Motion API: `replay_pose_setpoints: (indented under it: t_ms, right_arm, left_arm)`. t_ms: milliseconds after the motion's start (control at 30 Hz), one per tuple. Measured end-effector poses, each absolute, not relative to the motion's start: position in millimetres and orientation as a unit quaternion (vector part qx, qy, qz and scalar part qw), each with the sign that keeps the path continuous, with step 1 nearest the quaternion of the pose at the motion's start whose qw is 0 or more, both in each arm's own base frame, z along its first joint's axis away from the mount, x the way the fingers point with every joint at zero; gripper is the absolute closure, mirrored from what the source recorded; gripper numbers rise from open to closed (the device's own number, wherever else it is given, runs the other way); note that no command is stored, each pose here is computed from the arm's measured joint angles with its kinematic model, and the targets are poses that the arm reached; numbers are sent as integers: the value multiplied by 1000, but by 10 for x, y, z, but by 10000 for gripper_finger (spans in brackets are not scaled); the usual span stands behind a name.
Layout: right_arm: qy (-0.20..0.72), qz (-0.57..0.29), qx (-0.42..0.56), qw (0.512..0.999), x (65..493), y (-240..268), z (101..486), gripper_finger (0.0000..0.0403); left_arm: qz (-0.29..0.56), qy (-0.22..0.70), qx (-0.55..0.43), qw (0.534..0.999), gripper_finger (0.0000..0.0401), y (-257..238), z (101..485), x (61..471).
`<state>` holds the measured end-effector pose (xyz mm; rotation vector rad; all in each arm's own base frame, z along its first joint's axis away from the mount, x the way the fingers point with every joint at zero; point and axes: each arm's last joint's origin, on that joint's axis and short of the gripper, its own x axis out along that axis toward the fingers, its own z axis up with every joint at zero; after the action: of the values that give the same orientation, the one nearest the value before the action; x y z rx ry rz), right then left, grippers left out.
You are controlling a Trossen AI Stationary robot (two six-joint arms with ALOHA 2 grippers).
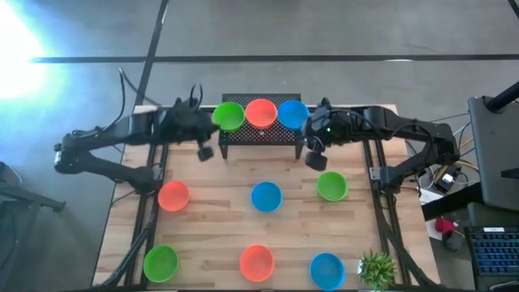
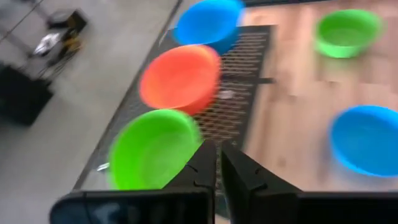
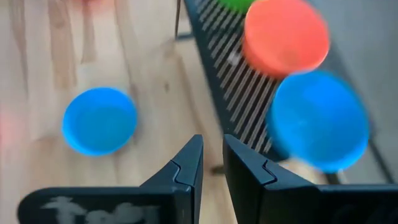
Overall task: Pick & Place Mini bowls
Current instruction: Stack the top green bowl on the green bowl on the shelf
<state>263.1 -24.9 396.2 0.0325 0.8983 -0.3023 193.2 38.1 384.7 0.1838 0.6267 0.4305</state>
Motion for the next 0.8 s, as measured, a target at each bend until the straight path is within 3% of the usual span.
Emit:
replay_pose_setpoints:
  t_ms: [367, 800]
  right_arm:
    - [499, -219, 172, 821, 2492, 59, 3748, 346]
    - [537, -284, 245, 756, 2444, 277, 3330, 346]
  left_arm:
    - [94, 256, 120, 955, 401, -119, 3533, 1939]
    - [37, 241, 137, 960, 401, -350, 3474, 1940]
